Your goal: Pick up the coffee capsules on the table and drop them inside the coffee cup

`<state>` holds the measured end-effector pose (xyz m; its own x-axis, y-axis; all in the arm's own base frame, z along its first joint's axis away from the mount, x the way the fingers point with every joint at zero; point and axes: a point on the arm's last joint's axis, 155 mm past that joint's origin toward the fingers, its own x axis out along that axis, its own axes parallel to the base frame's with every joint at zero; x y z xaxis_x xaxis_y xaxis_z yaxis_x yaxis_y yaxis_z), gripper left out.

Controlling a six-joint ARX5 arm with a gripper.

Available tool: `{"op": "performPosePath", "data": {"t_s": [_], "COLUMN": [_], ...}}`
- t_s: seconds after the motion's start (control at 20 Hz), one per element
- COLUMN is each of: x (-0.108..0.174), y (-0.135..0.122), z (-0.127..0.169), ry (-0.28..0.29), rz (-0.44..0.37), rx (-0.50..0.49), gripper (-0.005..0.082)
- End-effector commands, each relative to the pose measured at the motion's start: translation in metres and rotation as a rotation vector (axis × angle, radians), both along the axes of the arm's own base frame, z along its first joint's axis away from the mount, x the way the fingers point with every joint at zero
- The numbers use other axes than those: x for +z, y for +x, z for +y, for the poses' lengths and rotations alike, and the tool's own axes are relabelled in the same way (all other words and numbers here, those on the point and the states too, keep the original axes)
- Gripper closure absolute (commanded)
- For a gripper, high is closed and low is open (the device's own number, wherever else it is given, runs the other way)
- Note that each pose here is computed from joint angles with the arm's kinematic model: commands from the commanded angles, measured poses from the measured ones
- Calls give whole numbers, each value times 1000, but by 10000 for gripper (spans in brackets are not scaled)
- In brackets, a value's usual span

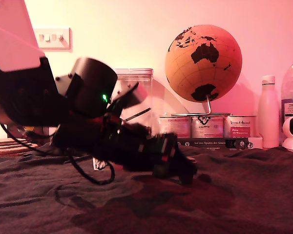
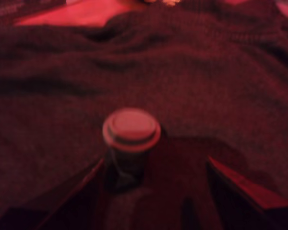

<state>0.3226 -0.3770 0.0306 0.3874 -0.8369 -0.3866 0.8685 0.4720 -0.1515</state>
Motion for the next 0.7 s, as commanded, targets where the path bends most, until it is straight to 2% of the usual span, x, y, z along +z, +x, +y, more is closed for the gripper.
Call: {"op": "performPosePath", "data": {"t_s": [0.0, 0.25, 0.65], "x": [-8, -9, -25], "y": [4, 14, 18], "z": [-7, -18, -24], "ry": [8, 9, 61], "rz": [21, 53, 110], "rx": [-7, -3, -3], "gripper": [163, 163, 163]}}
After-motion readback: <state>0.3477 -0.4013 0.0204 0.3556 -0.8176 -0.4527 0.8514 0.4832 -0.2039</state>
